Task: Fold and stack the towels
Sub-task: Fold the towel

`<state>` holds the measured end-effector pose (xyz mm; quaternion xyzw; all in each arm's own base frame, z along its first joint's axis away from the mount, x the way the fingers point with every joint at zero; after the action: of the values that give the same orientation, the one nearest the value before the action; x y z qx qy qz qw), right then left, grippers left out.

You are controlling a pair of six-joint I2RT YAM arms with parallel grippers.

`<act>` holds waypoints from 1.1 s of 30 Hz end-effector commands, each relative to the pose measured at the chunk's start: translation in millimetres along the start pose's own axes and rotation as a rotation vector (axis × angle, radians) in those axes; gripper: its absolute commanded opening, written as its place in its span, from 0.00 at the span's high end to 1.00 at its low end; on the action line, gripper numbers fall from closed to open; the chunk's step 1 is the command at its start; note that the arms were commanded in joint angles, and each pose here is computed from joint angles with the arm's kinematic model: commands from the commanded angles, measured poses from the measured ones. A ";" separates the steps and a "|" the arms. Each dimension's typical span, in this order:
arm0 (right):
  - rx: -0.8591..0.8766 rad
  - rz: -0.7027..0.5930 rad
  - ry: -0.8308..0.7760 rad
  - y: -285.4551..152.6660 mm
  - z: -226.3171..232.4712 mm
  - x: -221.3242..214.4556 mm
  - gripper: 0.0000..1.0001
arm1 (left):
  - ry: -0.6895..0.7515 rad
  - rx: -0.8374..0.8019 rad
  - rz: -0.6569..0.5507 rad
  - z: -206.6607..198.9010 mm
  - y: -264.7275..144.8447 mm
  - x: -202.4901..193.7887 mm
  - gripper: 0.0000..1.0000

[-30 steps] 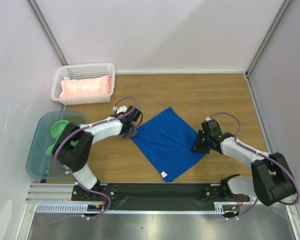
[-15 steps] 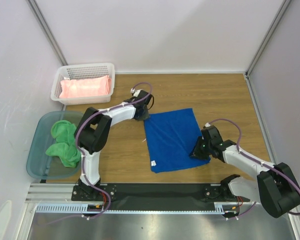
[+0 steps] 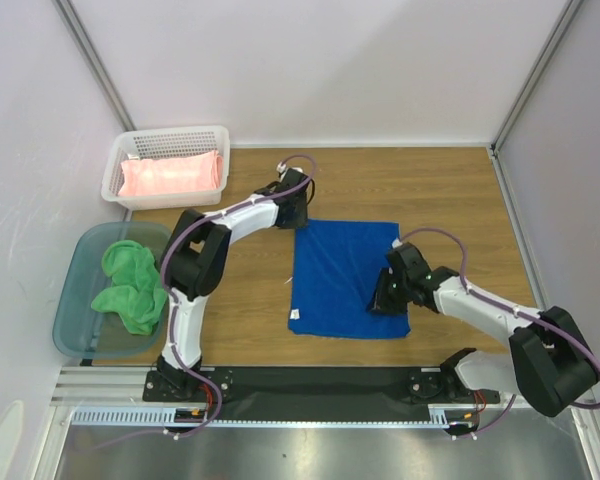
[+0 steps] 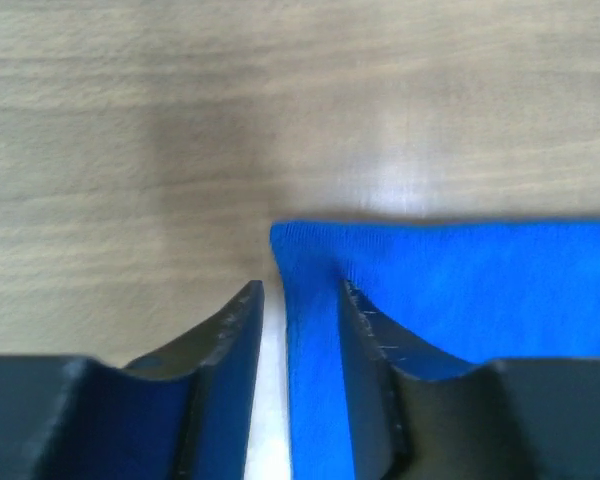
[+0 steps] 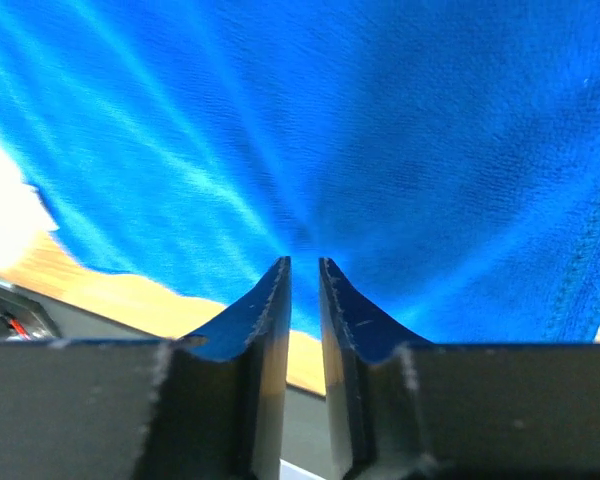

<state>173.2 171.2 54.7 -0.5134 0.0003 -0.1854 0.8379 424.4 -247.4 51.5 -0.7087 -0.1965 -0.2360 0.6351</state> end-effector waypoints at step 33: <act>0.062 -0.301 -0.020 38.8 24.6 241.8 0.69 | -0.276 -0.209 0.143 -8.4 -168.2 -218.8 0.62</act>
<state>395.4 135.4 70.5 -0.4883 -0.0608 -0.2843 0.8229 146.3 -223.1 62.3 -0.8049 -0.1894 -0.1164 0.5502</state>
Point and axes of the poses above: each gripper's point midway between its finger pads, its own y axis out along the fingers, its own z axis along the line the jaws close on, x = y × z, the point moved 3 cm from there along -y, back along the fingers, and after that the axes turned 4 degrees about y, right-handed, at the moved point
